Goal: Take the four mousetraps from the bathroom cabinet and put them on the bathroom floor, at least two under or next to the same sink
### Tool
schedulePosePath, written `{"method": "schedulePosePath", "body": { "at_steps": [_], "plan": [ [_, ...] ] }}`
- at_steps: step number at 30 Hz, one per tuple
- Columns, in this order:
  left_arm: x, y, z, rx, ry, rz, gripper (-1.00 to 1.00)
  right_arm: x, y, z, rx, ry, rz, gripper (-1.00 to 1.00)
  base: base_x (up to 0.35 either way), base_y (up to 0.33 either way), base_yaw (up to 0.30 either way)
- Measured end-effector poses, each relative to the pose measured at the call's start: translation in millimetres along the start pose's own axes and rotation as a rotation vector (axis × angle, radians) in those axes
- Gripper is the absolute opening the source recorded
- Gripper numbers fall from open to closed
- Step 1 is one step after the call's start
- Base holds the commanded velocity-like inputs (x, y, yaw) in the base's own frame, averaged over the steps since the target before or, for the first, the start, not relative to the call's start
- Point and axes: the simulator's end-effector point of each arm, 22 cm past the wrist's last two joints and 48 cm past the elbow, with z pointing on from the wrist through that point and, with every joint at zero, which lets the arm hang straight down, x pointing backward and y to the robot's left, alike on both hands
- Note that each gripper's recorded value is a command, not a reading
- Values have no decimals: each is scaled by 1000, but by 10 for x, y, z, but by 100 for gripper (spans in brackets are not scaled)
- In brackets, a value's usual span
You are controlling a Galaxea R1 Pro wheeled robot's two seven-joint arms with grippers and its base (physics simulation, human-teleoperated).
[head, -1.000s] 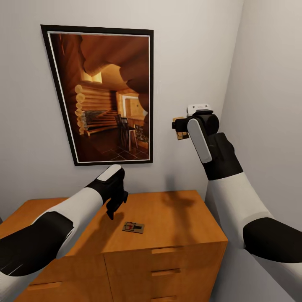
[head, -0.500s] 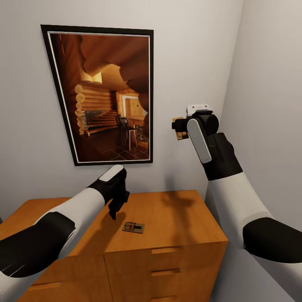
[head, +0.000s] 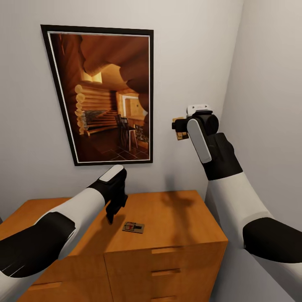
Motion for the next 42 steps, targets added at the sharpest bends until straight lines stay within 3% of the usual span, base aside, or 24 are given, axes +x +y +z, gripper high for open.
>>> {"method": "schedulePosePath", "body": {
  "at_steps": [13, 23, 31, 36, 42],
  "plan": [
    [10, 69, -10, -32, -1, 4, 100, 11, 3, 7, 0, 3, -1, -100, 0, 0, 0],
    [107, -273, -209, 120, 0, 27, 100, 13, -3, 9, 1, 4, -1, -100, 0, 0, 0],
    [124, -330, -219, 149, 1, 31, 100, 13, 2, 8, 0, 4, 0, -100, 0, 0, 0],
    [169, -309, -112, 152, 11, 33, 100, 12, -1, 8, 1, 3, -1, -100, 0, 0, 0],
    [222, -430, -140, 220, 14, 43, 100, 12, -1, 8, 1, 3, -2, -100, 0, 0, 0]
  ]
}}
